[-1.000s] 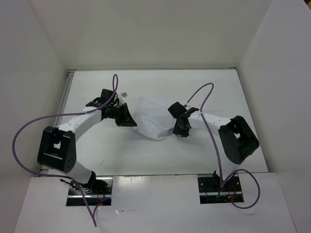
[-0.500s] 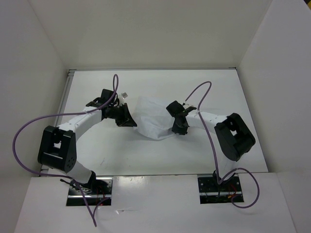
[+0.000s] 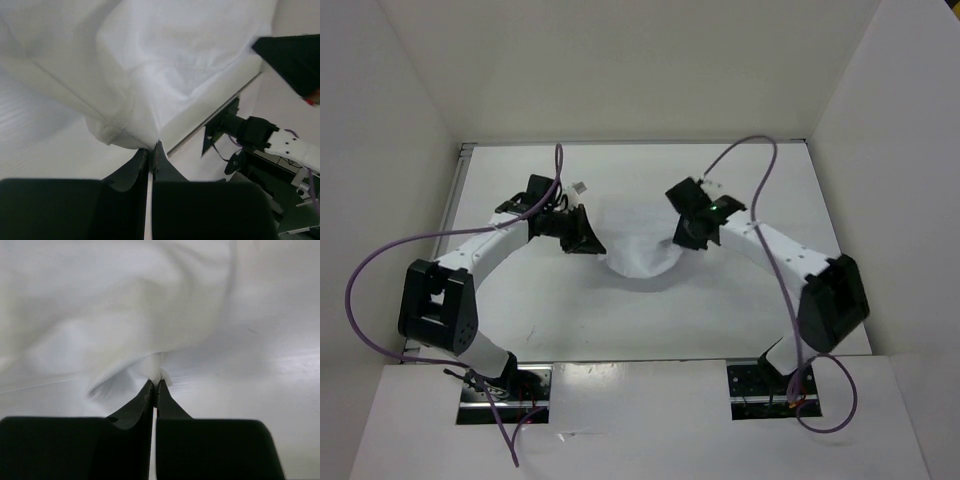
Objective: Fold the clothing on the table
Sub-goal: Flatten the skirt out, then fold the skirt
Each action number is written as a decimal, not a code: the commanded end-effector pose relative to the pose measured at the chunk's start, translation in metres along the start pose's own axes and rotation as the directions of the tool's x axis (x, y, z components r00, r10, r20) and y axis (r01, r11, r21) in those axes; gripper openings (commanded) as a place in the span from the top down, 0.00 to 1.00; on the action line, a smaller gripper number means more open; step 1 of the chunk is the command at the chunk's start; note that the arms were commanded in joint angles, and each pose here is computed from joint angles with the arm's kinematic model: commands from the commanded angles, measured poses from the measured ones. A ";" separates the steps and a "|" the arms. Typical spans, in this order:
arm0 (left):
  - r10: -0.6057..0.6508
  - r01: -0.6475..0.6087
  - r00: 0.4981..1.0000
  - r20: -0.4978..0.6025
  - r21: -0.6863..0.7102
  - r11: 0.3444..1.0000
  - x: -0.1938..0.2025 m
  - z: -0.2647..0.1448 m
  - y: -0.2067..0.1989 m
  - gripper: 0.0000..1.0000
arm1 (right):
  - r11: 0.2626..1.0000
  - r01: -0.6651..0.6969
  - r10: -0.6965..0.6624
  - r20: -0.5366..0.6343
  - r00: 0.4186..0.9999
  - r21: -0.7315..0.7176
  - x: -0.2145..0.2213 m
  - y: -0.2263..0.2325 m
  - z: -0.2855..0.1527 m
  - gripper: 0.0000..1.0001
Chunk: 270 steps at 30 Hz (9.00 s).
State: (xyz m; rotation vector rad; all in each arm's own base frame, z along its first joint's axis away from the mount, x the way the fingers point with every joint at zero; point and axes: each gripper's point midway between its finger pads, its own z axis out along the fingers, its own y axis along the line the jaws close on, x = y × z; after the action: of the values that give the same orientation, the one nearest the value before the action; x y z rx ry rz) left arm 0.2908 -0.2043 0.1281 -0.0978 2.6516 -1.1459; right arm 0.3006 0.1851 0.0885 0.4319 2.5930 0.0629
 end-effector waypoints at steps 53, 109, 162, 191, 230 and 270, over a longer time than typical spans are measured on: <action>-0.119 0.125 0.975 -0.188 0.017 0.992 0.084 0.015 0.001 1.00 | 0.802 -0.374 0.108 -0.503 0.857 -0.466 0.093 -0.078 -0.112 1.00; 0.092 -0.270 0.892 0.442 0.359 0.893 0.043 -0.181 -0.164 0.96 | 0.393 0.082 0.150 0.152 0.977 -0.916 -0.004 -0.022 -0.354 1.00; -0.181 0.179 0.983 0.002 0.141 0.974 -0.121 0.071 0.022 0.97 | 0.930 -0.221 0.127 -0.307 0.943 -0.294 -0.114 -0.091 0.067 1.00; -0.214 0.215 0.976 -0.043 0.032 0.976 -0.077 0.079 0.044 0.97 | 0.965 -0.178 0.091 -0.392 0.915 -0.191 -0.052 -0.087 0.066 1.00; -0.192 0.192 0.970 -0.148 -0.017 0.981 -0.001 0.068 0.041 0.98 | 0.974 -0.205 0.157 -0.371 0.915 -0.094 -0.037 -0.104 0.045 1.00; -0.059 0.065 0.994 0.094 -0.068 0.996 -0.078 0.086 0.006 0.91 | 0.989 -0.100 0.076 -0.203 0.976 -0.112 -0.101 -0.082 0.066 0.50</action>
State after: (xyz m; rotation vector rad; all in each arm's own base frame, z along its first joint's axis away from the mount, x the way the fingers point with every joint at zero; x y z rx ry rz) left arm 0.3768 -0.2516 0.0988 -0.1881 2.6114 -1.1151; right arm 0.3675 0.0658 0.0511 0.5948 2.8224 0.2595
